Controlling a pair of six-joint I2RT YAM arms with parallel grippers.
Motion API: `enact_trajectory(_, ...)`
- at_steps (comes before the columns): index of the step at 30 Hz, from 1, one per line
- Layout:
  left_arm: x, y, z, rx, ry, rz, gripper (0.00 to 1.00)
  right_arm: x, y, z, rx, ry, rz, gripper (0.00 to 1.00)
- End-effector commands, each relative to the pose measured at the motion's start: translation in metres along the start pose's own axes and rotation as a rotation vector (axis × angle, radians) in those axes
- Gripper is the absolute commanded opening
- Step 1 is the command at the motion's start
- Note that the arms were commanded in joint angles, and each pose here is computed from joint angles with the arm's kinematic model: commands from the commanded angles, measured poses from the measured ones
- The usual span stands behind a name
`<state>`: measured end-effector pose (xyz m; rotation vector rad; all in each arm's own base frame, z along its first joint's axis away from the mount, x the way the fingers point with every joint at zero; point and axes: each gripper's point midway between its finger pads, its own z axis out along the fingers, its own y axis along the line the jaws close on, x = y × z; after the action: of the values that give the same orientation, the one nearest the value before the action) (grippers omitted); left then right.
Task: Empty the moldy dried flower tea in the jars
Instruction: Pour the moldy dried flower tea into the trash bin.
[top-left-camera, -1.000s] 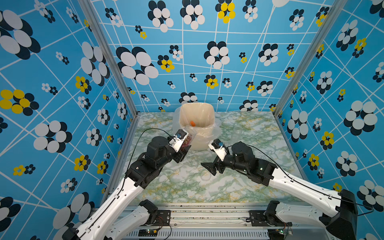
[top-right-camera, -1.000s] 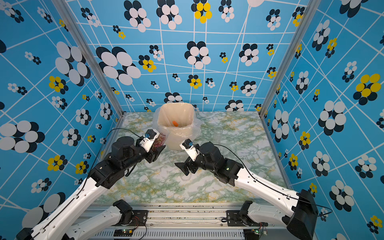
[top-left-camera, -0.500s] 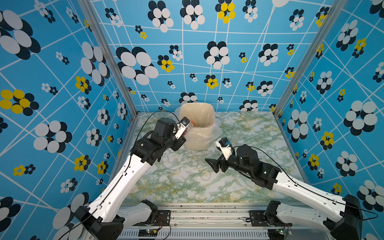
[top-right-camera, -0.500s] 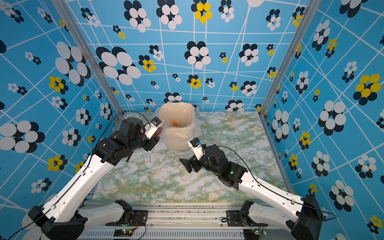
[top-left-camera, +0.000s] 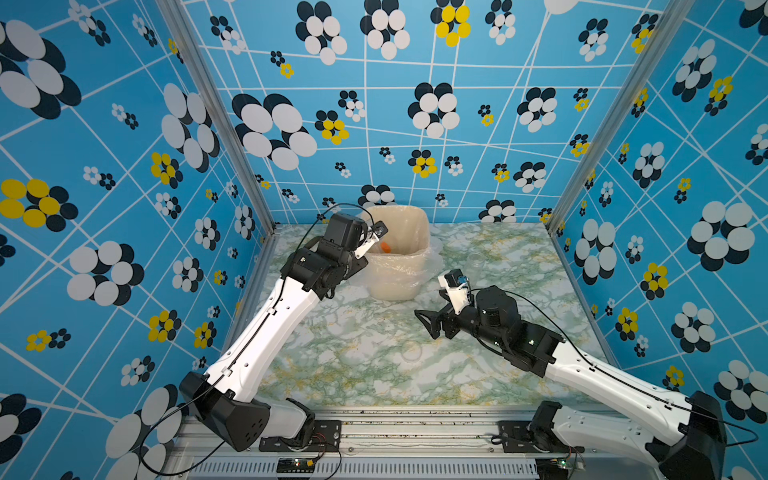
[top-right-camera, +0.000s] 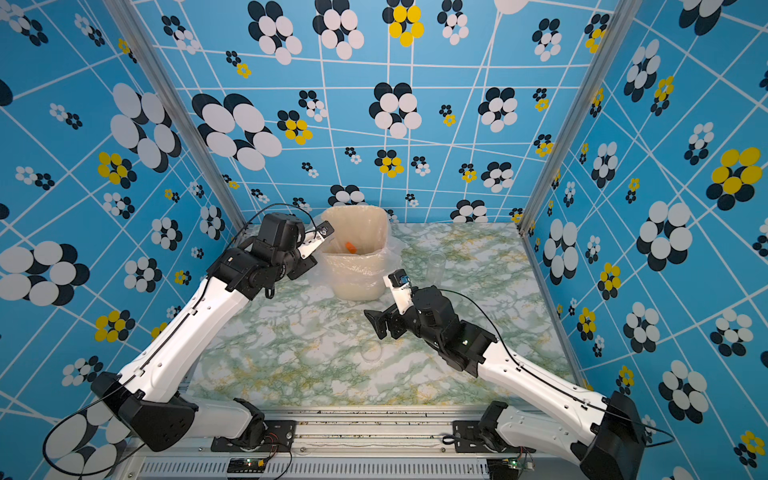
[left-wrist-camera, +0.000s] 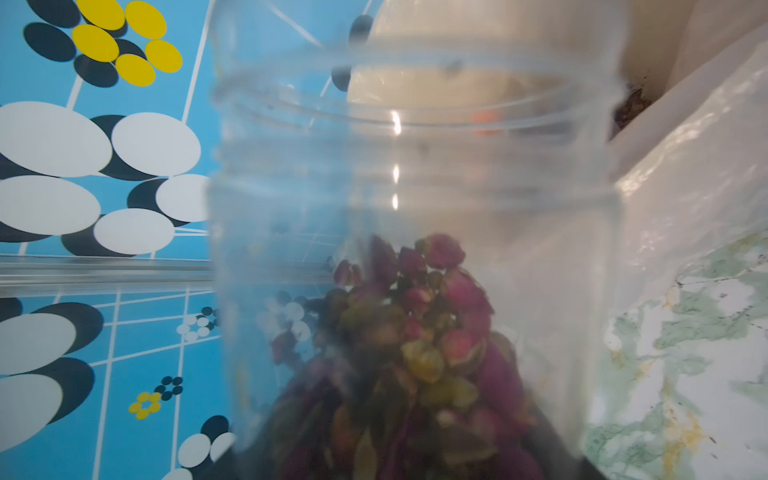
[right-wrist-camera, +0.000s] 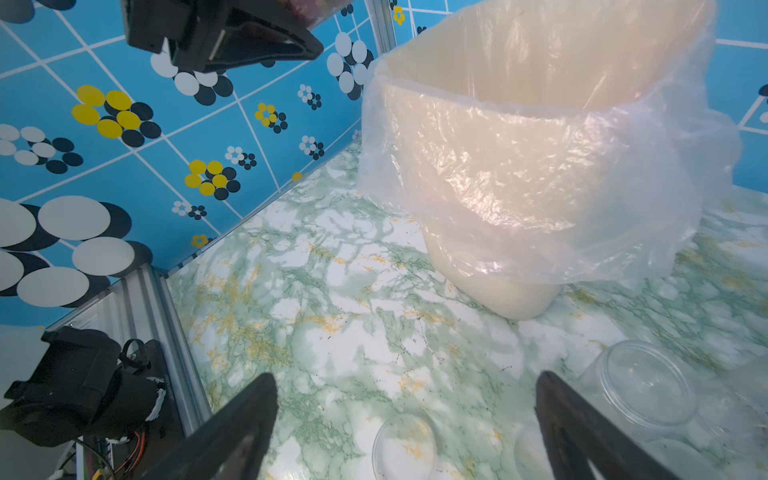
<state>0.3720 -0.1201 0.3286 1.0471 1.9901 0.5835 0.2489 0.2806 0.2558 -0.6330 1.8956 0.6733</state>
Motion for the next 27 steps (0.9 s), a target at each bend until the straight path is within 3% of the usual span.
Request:
enact_trajectory(1, -0.004, 0.028, 0.005, -0.126, 0.031, 0.092, 0.00, 0.014, -0.009, 0.003, 0.028, 0.038, 0.041, 0.99)
enact_trajectory(14, -0.021, 0.047, 0.026, -0.272, 0.038, 0.328, 0.00, 0.022, -0.017, 0.004, 0.055, 0.061, 0.077, 0.99)
enact_trajectory(27, -0.023, 0.039, 0.042, -0.238, 0.071, 0.489, 0.00, 0.023, -0.019, 0.003, 0.044, 0.069, 0.138, 0.99)
